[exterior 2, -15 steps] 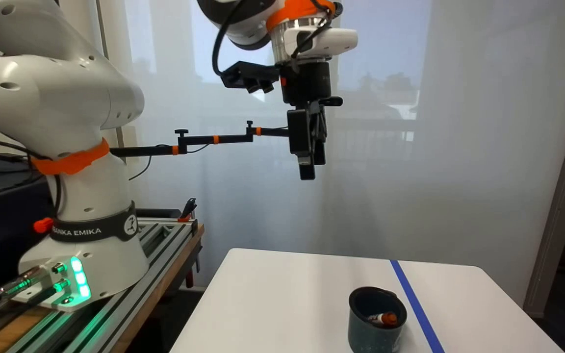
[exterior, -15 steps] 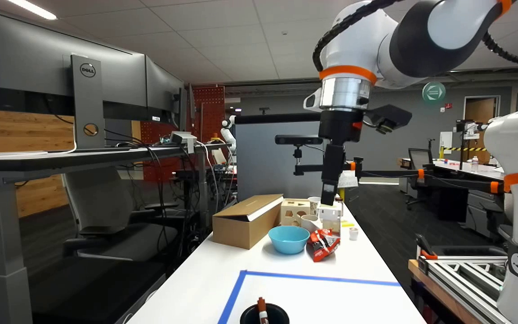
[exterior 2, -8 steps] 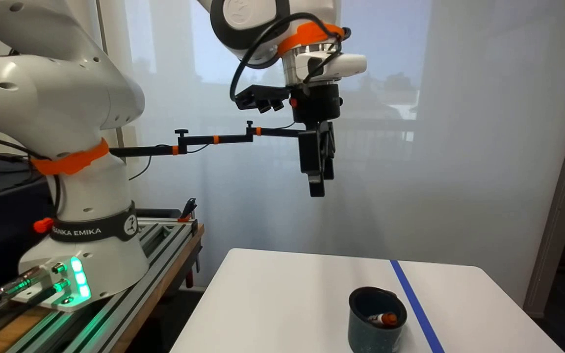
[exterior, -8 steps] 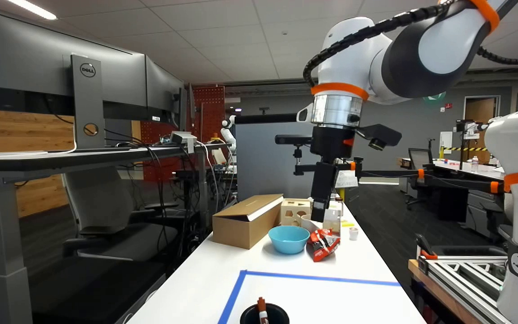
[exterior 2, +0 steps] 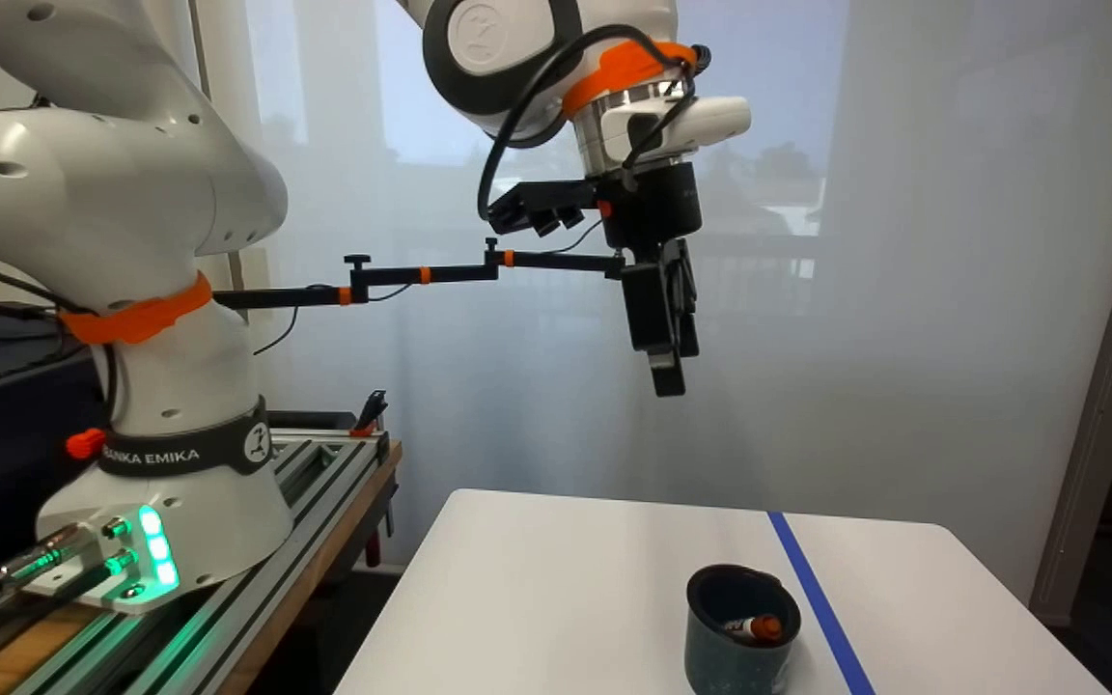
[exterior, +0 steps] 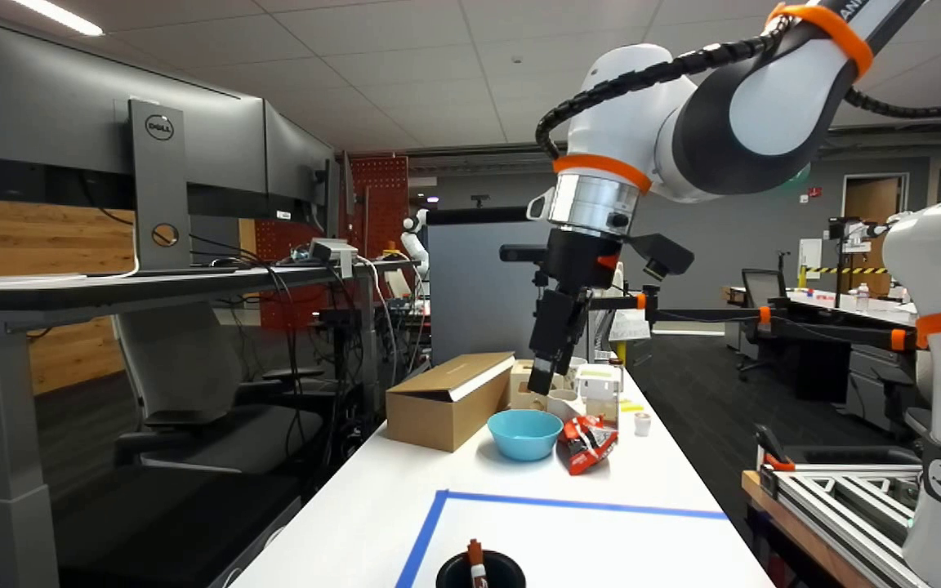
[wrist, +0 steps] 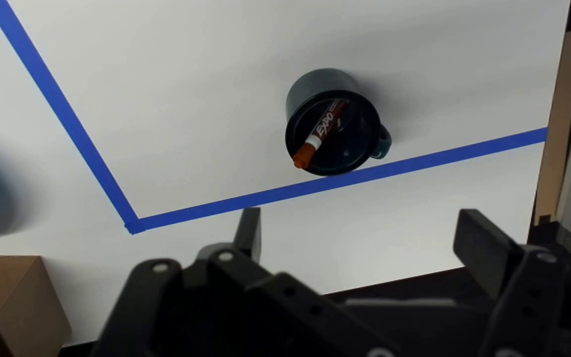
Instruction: Take the marker out of the cup
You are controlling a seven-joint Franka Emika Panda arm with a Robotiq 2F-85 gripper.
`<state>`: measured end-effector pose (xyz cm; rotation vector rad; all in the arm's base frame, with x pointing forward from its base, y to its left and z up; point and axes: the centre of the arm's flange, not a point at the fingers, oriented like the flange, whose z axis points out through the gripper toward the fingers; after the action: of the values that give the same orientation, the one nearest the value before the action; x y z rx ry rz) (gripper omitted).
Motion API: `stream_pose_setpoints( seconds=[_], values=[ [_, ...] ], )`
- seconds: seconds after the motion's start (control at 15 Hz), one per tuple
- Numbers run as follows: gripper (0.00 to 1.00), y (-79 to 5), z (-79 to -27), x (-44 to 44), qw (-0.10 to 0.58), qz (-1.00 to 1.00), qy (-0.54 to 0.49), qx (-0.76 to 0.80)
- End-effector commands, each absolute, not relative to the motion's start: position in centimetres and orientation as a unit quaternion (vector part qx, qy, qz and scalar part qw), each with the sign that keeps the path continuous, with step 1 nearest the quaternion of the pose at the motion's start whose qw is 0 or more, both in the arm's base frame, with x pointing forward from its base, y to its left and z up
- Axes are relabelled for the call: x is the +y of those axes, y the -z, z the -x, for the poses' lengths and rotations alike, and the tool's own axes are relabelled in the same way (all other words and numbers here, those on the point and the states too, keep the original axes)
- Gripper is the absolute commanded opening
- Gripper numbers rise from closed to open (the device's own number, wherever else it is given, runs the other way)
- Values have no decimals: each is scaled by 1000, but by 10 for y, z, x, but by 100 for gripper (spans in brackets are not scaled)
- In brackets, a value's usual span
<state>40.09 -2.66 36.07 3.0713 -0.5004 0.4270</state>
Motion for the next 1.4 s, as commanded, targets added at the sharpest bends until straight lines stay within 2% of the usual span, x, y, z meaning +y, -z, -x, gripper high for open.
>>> stream_pose_setpoints(
  seconds=[0.0,1.33],
  values=[
    [100,-346,-417,-27,0,-975,-145,-168],
    [100,-240,-486,-35,47,-976,-124,-174]
  ],
)
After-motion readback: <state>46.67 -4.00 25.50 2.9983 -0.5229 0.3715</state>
